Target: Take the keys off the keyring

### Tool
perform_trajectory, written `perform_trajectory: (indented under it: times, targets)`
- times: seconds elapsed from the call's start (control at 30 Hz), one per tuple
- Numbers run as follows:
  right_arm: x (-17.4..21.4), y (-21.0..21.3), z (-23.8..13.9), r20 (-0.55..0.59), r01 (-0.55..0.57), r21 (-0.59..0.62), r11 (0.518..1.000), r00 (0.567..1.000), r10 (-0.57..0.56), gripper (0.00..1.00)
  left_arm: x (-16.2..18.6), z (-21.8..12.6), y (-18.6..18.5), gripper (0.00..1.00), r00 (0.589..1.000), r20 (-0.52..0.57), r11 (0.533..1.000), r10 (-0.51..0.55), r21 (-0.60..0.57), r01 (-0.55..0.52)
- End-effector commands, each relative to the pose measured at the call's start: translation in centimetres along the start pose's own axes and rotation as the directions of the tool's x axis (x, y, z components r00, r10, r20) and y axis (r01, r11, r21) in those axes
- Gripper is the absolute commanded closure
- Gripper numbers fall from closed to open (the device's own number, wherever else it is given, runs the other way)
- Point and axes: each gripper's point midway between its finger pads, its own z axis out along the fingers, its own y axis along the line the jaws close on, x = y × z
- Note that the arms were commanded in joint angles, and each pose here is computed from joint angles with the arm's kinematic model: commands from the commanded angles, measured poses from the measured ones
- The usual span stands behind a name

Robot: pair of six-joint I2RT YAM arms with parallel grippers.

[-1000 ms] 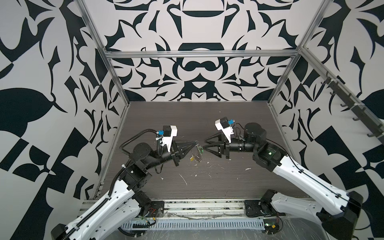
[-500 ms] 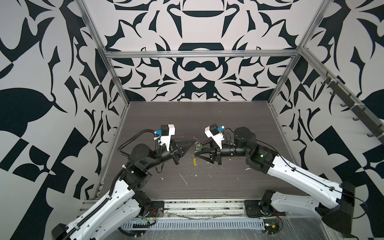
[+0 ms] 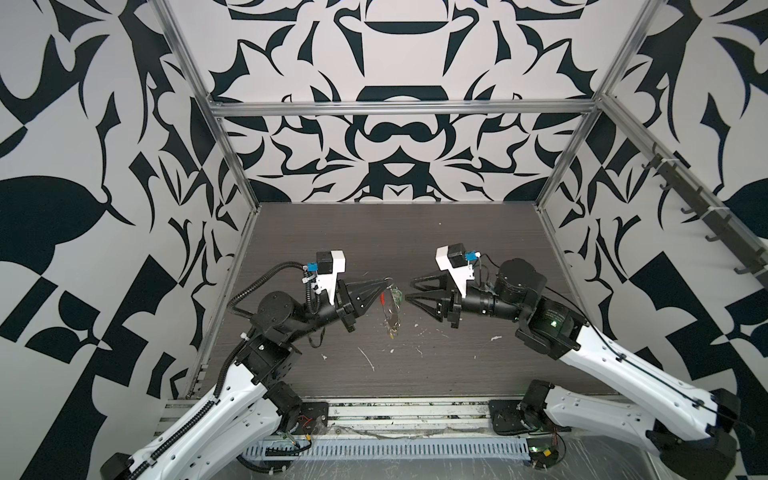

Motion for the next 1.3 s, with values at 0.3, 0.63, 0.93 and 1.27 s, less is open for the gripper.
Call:
perform_trajectory:
  times: [0.3,0.63,0.93,1.27]
  targets:
    - [-0.3,0.7,1.9,-0.014,0.026,-0.030,0.999,1.000,-0.027,0.59,-0.5,0.1,-0.5,1.00,1.000,0.026,1.000,0.005,0.030,-0.006]
    - [-1.3,0.6,2.2,0.003,0.039,-0.027,0.999,0.999,-0.039,0.90,-0.4,0.2,-0.5,1.00,1.000,0.026,0.999,0.001,0.034,-0.002]
    - [-0.1,0.9,3.1,-0.034,0.003,-0.062,0.998,0.999,-0.005,1.00,-1.5,-0.3,-0.1,1.00,0.994,0.110,1.000,0.012,0.007,-0.013]
    - [2.3,2.2,5.6,-0.114,-0.040,-0.164,0.986,0.993,0.021,1.00,-1.8,0.0,0.0,1.00,0.986,0.165,0.999,0.001,0.037,-0.007]
